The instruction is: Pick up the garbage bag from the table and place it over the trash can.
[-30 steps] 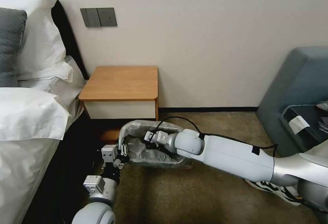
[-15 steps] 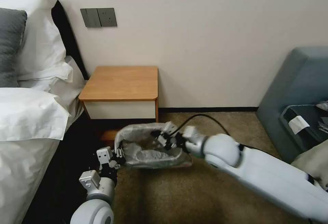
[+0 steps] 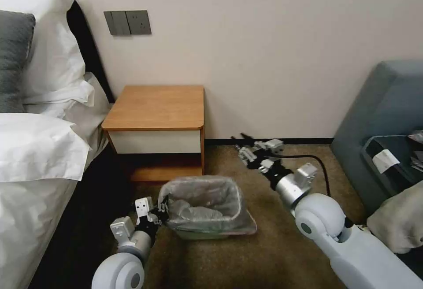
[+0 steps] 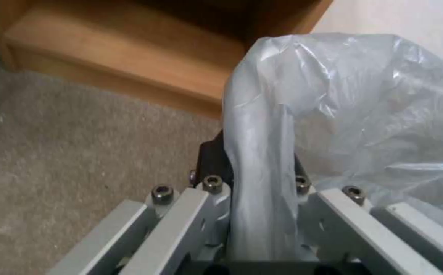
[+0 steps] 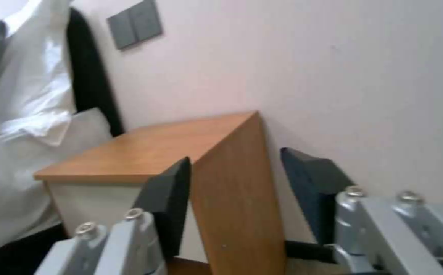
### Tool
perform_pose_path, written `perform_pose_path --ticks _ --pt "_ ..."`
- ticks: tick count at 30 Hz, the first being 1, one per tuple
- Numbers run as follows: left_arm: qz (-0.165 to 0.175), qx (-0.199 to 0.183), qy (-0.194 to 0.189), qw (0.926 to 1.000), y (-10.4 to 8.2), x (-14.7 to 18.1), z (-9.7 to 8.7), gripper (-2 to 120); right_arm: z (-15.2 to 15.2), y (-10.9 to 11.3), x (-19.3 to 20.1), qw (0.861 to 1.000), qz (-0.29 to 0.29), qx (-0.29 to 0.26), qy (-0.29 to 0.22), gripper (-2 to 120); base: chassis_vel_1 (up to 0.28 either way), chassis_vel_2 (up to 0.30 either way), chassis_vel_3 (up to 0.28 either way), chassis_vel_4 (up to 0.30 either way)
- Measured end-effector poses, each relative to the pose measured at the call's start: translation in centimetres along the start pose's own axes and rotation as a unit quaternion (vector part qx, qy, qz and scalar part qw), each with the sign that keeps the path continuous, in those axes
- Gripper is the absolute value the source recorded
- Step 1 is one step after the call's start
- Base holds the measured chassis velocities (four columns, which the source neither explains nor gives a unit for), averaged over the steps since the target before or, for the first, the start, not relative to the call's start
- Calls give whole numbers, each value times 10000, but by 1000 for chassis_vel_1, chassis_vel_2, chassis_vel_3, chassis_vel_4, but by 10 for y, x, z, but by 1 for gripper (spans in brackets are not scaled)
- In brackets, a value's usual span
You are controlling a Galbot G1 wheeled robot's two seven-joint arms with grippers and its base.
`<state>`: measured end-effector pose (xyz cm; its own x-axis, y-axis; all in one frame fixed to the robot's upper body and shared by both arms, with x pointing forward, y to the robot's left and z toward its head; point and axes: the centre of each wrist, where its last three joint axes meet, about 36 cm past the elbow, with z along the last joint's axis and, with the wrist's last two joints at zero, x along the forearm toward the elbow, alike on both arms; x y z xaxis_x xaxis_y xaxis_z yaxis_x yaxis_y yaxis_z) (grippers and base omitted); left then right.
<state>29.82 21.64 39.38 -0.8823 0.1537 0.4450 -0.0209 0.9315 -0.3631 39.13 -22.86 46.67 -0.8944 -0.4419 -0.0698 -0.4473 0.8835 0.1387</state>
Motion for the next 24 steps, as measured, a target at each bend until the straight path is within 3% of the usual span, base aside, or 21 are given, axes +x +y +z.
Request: perform_pose_path --ticks 6,8,13,16,24 --pt "-12 25 16 10000 3 -5 11 5 6 1 4 9999 57 -109 -34 69 0 0 0 0" --pt "-53 39 79 9999 5 -5 17 5 7 3 4 9999 52 -134 -47 81 0 0 0 0" --pt "-104 58 62 9999 5 -5 26 5 12 13 8 9997 10 -247 -70 98 0 0 0 0" --pt "-112 47 80 9999 5 -5 27 7 14 16 8 9996 -10 -260 -96 100 0 0 0 0" --pt "-95 45 193 9998 2 -3 28 33 13 16 9 9996 -48 -249 -150 100 0 0 0 0"
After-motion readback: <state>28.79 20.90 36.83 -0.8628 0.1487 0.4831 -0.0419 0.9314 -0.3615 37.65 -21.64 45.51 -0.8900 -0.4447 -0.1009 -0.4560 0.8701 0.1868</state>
